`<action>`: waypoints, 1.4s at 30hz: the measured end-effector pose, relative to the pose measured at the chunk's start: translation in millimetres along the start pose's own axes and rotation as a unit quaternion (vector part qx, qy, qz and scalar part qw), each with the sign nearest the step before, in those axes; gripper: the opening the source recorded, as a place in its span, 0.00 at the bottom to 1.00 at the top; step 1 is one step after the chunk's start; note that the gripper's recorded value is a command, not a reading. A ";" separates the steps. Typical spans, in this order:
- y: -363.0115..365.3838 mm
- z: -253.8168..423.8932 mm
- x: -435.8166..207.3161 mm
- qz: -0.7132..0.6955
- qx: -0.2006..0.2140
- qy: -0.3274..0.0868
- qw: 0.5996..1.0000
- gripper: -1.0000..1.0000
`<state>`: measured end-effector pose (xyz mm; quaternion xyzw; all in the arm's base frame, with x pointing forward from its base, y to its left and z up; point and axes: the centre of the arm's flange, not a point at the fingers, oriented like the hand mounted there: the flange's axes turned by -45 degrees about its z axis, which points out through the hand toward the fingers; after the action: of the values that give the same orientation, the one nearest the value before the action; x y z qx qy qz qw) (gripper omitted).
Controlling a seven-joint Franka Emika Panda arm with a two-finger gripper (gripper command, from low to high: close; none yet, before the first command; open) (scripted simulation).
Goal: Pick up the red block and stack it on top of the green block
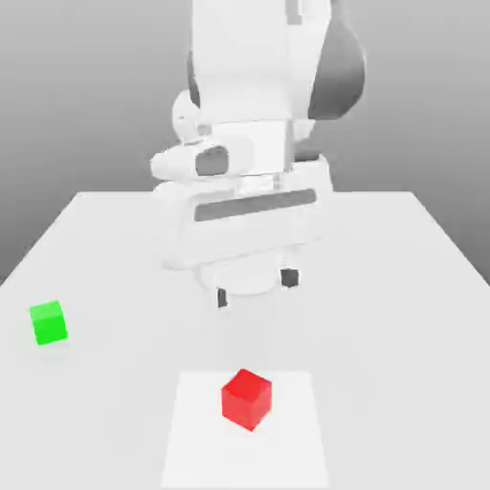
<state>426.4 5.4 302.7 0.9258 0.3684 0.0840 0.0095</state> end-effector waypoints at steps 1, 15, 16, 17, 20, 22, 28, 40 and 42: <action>-6.6 19.4 -8.3 -0.022 0.010 -0.015 1.000 0.50; -38.7 143.6 -54.6 -0.103 0.047 -0.071 0.991 0.00; -38.7 143.6 -54.6 -0.103 0.047 -0.071 0.991 0.00; -39.7 148.5 -55.8 -0.103 0.048 -0.071 0.991 0.00; -37.1 131.8 -52.1 -0.104 0.047 -0.071 0.991 0.00; -35.5 113.9 -49.0 -0.104 0.047 -0.070 0.991 0.00; 17.0 71.9 -98.8 0.002 0.036 -0.076 0.996 0.00; 94.0 9.0 -375.9 0.418 0.003 -0.085 0.905 0.00; 89.1 3.4 -405.4 0.457 0.000 -0.084 0.885 0.00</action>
<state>197.9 -336.5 246.2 0.9952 -0.0977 0.0011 0.0008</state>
